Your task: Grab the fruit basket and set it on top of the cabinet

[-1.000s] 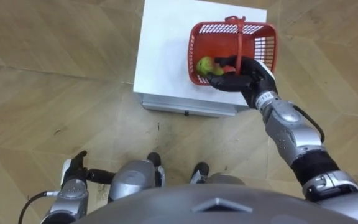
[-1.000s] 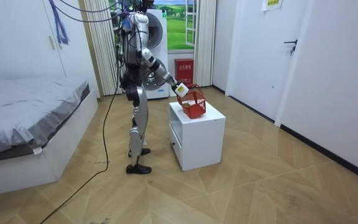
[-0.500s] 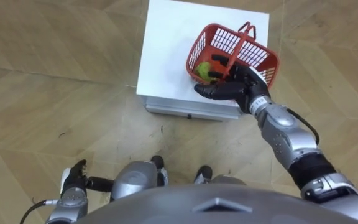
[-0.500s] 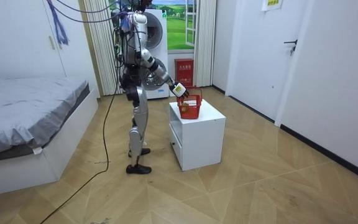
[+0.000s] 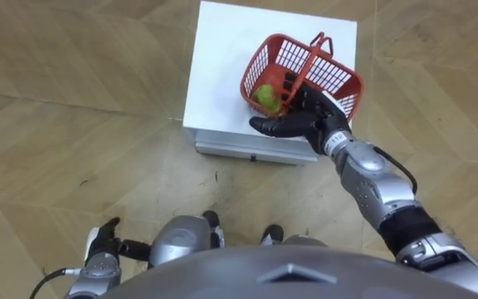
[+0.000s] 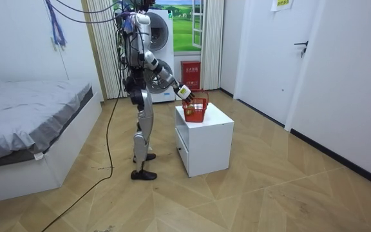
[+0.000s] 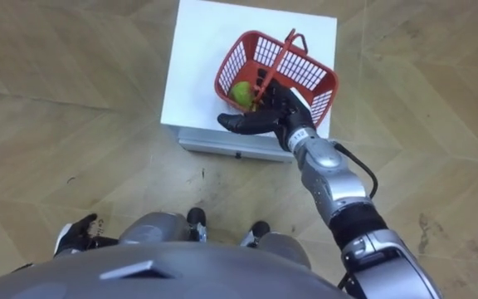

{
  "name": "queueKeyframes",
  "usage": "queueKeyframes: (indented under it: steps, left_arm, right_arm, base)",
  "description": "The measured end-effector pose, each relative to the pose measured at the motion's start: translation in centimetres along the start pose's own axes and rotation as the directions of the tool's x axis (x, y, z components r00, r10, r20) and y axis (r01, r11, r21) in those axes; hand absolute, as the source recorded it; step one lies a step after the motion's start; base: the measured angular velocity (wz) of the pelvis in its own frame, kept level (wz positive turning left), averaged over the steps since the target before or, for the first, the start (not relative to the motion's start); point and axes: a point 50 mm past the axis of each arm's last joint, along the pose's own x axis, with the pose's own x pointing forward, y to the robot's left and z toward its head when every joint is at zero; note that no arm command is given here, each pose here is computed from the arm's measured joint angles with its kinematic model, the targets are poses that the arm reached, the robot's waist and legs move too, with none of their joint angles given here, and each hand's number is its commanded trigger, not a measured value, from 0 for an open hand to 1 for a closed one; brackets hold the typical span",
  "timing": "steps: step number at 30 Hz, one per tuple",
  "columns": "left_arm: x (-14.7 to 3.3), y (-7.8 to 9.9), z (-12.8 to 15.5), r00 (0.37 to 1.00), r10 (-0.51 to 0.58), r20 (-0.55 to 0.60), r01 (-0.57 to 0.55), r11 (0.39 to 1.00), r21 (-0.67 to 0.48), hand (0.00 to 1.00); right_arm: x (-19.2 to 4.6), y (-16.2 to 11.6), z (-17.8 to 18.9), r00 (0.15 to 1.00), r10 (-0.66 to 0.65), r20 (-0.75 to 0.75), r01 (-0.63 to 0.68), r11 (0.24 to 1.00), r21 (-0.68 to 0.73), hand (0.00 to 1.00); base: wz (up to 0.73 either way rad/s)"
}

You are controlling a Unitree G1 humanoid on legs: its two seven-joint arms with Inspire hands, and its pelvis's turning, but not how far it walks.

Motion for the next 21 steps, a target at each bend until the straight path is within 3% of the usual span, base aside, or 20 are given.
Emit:
queueKeyframes:
  steps: [8,21]
  left_arm:
    - [0.0,-0.2,0.3,1.000,-0.004,0.014,0.004,1.000,-0.020,0.00]
    - [-0.4,0.2,-1.0,0.999,0.033,-0.011,-0.034,0.994,-0.104,0.00]
  right_arm:
    - [-0.3,-1.3,1.2,0.993,-0.100,0.066,0.098,0.995,0.030,0.00]
    - [-3.4,-5.4,3.3,0.916,-0.342,0.211,0.312,0.936,0.162,0.00]
  base:
    - [0.00]
    - [-0.06]
